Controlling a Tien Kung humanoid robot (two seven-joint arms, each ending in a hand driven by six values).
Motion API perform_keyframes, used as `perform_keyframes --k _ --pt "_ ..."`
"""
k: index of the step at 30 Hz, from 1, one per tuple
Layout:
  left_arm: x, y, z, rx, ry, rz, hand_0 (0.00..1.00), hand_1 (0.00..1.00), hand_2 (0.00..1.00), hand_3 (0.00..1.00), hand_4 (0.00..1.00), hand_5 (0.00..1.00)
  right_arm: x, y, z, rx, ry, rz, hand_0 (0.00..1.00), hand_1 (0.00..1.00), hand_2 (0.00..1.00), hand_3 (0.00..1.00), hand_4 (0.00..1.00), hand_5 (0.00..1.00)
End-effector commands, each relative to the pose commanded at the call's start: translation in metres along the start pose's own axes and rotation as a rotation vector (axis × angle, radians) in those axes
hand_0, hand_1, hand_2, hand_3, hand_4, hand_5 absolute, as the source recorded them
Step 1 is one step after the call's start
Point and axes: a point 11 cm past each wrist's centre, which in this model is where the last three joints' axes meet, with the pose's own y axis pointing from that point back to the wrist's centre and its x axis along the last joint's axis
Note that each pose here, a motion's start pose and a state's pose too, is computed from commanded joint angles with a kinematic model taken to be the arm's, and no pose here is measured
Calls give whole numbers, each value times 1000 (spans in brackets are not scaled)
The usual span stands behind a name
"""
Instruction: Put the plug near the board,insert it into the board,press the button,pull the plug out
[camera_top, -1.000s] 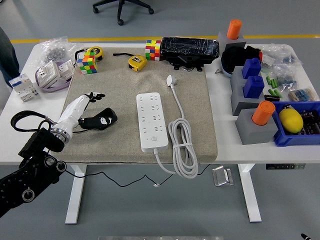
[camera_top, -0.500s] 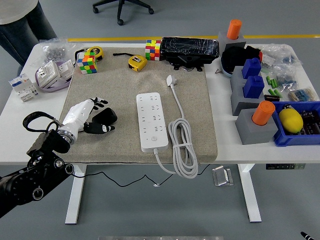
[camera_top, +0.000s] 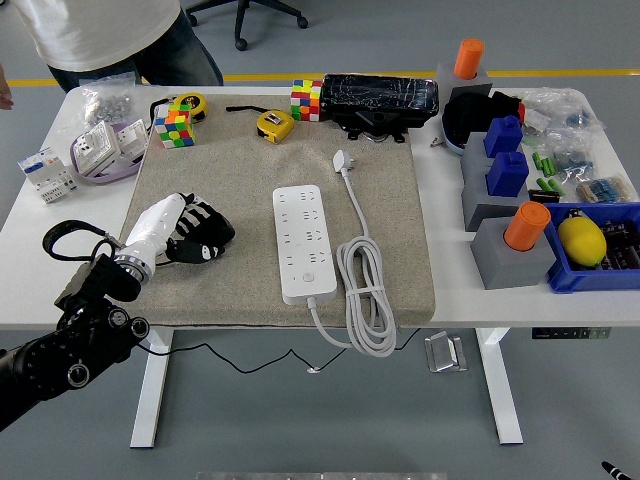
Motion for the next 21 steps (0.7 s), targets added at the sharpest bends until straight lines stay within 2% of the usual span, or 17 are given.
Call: perform_keyframes --k 3,7,12,21 --pt "2 1 6 -21 21 4 322 352 462 551 733 2 0 0 0 1 1 1 612 670 641 573 976 588" --pt "7 2 24 -90 87 13 321 343 447 542 744 2 1 0 0 1 2 1 612 670 641 573 976 588" --pt "8 2 50 -222 159 -27 341 361 444 540 725 2 0 0 0 0 3 -1 612 670 640 573 976 588" --pt "-10 -5 74 -317 28 -129 360 377 454 541 725 2 1 0 -1 1 5 0 612 670 640 572 976 588"
